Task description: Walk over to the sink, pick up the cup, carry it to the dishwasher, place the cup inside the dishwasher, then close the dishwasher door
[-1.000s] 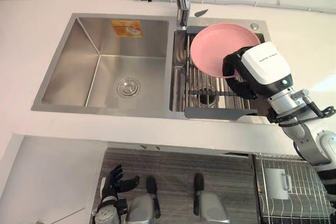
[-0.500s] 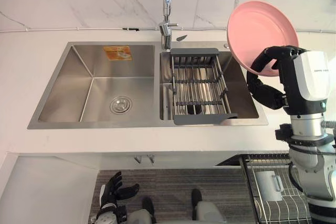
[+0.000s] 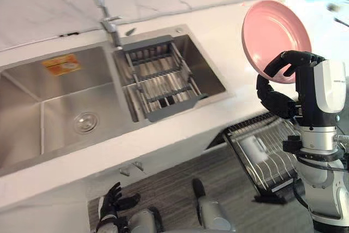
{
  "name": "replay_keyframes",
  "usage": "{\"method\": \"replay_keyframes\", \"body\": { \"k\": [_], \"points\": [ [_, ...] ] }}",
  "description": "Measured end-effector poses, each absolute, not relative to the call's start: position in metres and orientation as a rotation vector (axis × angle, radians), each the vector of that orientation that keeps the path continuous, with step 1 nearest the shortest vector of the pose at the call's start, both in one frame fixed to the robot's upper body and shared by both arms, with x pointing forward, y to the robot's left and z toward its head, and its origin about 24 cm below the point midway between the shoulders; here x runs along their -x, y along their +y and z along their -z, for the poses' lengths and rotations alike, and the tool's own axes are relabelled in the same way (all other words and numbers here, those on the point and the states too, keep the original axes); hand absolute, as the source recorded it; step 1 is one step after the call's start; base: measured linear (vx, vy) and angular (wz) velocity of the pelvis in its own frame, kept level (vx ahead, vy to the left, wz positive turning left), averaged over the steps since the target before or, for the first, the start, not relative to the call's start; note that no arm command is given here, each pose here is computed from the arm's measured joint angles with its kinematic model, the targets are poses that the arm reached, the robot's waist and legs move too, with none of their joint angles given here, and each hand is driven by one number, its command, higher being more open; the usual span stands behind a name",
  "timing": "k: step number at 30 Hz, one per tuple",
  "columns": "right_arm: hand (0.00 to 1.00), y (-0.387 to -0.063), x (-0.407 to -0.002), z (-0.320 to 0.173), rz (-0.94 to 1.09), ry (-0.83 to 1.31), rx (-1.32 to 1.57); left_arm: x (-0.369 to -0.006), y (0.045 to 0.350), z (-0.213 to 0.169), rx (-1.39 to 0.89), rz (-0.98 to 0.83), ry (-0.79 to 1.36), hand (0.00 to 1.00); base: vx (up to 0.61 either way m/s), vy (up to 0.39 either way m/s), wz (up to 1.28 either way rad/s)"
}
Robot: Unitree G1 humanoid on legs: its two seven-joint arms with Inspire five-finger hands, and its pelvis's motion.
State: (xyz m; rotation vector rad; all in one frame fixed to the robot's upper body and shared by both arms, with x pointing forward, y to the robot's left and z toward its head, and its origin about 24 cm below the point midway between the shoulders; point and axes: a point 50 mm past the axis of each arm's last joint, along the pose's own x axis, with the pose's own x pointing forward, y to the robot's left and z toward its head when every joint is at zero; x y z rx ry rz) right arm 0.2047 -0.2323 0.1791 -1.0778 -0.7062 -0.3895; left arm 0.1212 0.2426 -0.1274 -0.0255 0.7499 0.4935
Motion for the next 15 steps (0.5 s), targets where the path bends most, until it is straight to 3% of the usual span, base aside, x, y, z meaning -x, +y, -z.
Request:
{"method": "replay_keyframes", "body": {
  "k": [5,15],
  "points": [
    [0.30,-0.234,-0.200,-0.173,0.363,-0.689,1.104,-0.120,0.262,0.119,0.020,-0.567,0.710,0.90,-0.07,-0.076,-0.52],
    [0.30,-0.285,-0.167,-0.139,0.528,-0.360,1.115,-0.097,0.254,0.128,0.066,-0.624,0.759,0.90,0.02,-0.078,-0.27]
  ]
}}
